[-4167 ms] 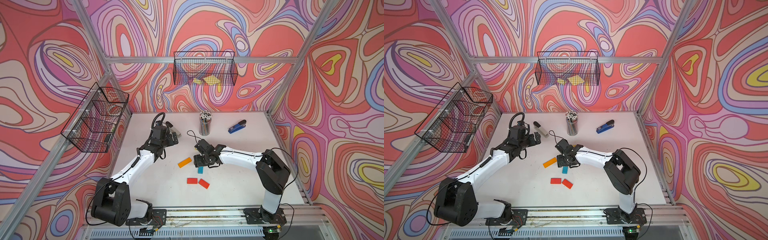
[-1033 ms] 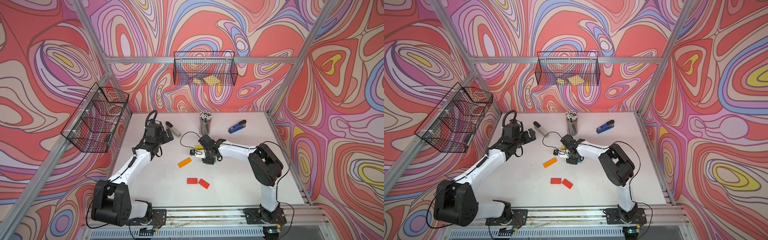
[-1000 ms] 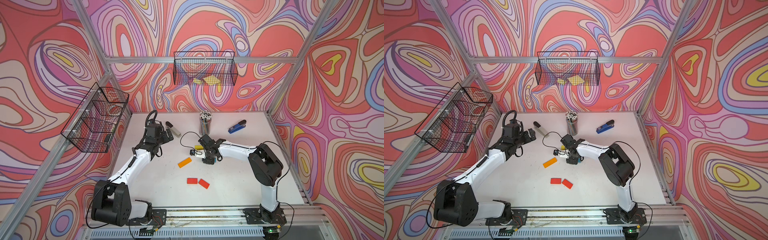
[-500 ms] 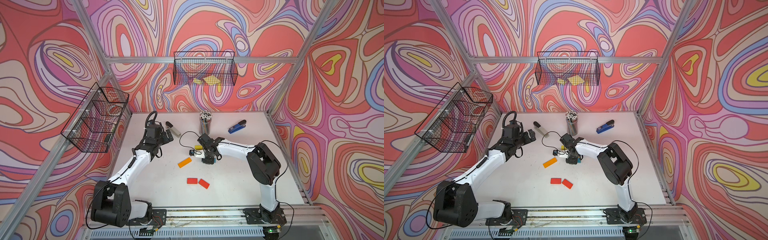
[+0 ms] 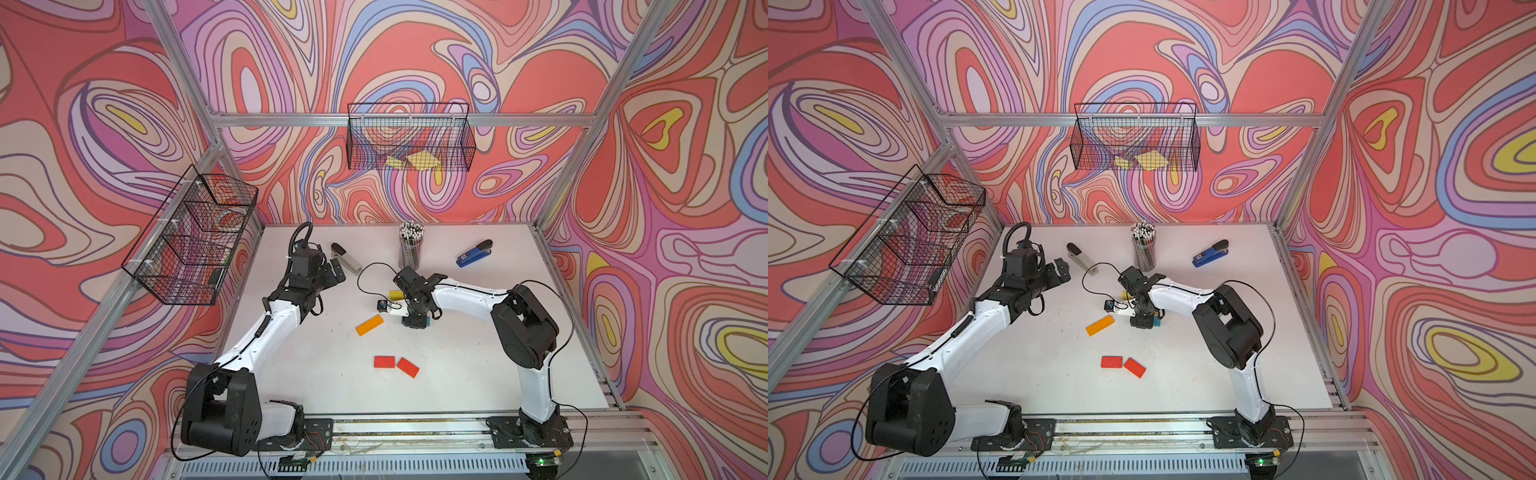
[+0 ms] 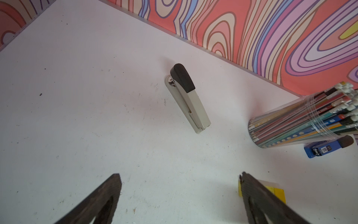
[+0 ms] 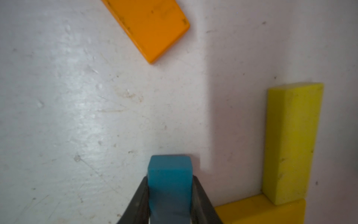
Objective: Assemble the letter p with building blocks
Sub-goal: Assemble the building block at the center of the board.
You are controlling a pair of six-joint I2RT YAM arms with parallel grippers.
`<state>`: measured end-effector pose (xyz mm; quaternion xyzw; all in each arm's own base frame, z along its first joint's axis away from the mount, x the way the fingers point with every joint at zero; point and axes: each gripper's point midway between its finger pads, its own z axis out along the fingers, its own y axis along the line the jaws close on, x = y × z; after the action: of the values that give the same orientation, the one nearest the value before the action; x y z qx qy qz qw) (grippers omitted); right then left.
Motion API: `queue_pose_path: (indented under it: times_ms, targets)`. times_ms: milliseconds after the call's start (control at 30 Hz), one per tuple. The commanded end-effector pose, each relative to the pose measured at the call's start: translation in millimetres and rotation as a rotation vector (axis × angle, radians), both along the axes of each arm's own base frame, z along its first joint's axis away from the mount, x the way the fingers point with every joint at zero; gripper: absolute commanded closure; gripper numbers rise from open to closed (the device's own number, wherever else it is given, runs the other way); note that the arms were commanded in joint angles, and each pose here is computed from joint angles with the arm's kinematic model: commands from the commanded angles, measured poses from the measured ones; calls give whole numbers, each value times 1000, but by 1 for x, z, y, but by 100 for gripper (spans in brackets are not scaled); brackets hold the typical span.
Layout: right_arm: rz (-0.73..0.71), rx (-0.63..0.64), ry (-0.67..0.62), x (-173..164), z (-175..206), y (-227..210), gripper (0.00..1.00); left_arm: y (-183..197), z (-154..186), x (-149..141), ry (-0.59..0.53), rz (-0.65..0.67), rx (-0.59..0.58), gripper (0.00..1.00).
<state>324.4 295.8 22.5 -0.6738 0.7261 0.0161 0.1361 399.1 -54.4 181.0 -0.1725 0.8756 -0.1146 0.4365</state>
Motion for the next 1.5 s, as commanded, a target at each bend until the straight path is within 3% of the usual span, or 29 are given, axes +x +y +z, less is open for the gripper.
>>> queue_pose_path:
  times_ms: [0,333,667,767,867,1033,1100,1133,1200,1467]
  targets:
    - [17,-46,70,-13,-29,-3,68,7,5,-1,-22,29,-5,1]
    - [23,-58,67,-8,-31,-2,66,7,4,-1,-22,32,-10,1]
    - [-16,-61,57,-4,-27,-2,39,7,2,-1,-16,31,-8,1]
    - [-47,5,42,2,-4,10,37,7,4,-2,-17,15,4,1]
    - [-107,149,18,6,36,29,35,5,5,-4,2,-19,36,1]
    - [-445,437,-38,42,107,25,23,-30,-9,-19,106,-249,69,1]
    - [-611,546,12,53,121,9,15,-51,-22,-28,176,-346,134,1]
    - [-694,608,60,57,125,0,2,-61,-29,-33,215,-394,177,1]
    - [-812,698,124,60,130,-18,2,-77,-47,-43,293,-467,239,2]
    - [-1181,676,133,52,96,-66,2,-118,-97,-77,493,-661,376,7]
